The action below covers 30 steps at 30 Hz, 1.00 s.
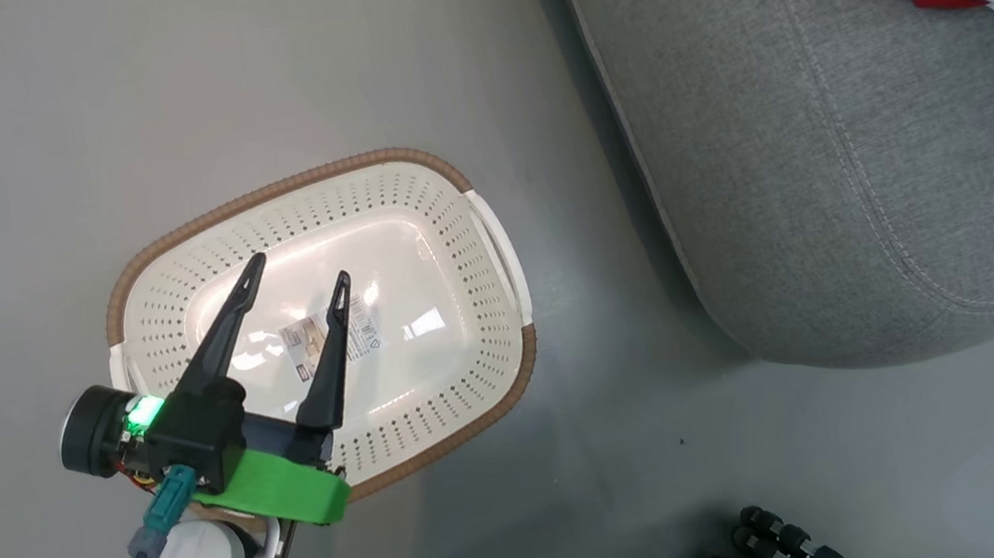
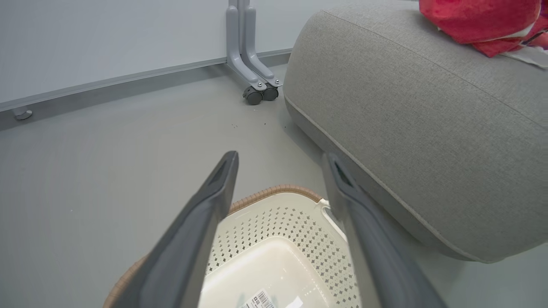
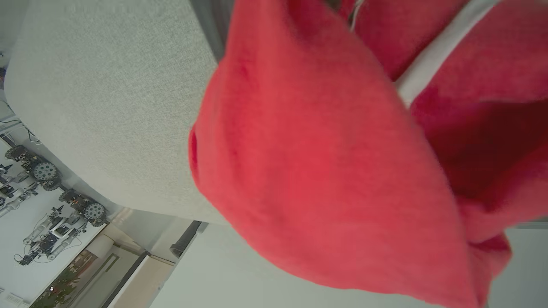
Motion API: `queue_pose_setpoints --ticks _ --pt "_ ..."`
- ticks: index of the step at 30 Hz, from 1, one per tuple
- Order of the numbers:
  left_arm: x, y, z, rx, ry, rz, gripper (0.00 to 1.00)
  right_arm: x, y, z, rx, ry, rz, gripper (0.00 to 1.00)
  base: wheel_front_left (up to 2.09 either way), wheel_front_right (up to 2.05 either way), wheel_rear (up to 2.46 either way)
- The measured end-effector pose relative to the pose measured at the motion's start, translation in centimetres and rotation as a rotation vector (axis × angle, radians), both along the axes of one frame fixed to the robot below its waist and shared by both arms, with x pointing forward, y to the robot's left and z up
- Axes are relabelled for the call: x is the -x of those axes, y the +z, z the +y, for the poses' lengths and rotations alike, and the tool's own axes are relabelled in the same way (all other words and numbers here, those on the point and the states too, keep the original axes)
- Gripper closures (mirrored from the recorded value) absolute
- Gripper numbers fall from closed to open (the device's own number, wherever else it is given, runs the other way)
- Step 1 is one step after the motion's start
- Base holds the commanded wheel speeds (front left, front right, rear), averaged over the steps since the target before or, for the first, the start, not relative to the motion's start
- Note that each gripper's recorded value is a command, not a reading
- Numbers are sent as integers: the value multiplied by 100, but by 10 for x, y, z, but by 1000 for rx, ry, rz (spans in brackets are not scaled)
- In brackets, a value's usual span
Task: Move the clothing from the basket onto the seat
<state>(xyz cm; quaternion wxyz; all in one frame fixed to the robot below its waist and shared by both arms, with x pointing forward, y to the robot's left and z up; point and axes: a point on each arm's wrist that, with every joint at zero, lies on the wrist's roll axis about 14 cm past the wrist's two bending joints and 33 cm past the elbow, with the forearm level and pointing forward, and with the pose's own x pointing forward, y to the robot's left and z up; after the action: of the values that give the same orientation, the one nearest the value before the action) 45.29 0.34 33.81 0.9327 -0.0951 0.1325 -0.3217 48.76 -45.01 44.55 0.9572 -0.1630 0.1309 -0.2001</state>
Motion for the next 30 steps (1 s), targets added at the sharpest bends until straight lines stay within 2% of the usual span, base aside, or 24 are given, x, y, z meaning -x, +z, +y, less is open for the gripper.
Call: queue_pose_setpoints --ticks 1,2,6,12,18,25,30 --pt "0 3 -1 7 3 -2 0 3 -3 2 0 7 17 10 0 0 0" --pt "-1 6 -2 16 8 -2 0 6 -2 1 -6 1 15 0 0 0 0" --pt "0 20 -8 41 9 -18 0 16 23 -15 12 -33 -27 0 0 0 0" --pt "12 45 -20 73 7 -34 0 37 47 -14 63 4 -29 0 0 0 0" --pt "25 78 -27 111 22 -70 0 56 96 -11 136 57 -111 0 0 0 0" --pt "35 115 -18 123 73 -142 0 77 167 9 206 139 -291 0 0 0 0" --pt "42 139 -5 124 116 -197 0 89 212 46 212 236 -454 0 0 0 0"
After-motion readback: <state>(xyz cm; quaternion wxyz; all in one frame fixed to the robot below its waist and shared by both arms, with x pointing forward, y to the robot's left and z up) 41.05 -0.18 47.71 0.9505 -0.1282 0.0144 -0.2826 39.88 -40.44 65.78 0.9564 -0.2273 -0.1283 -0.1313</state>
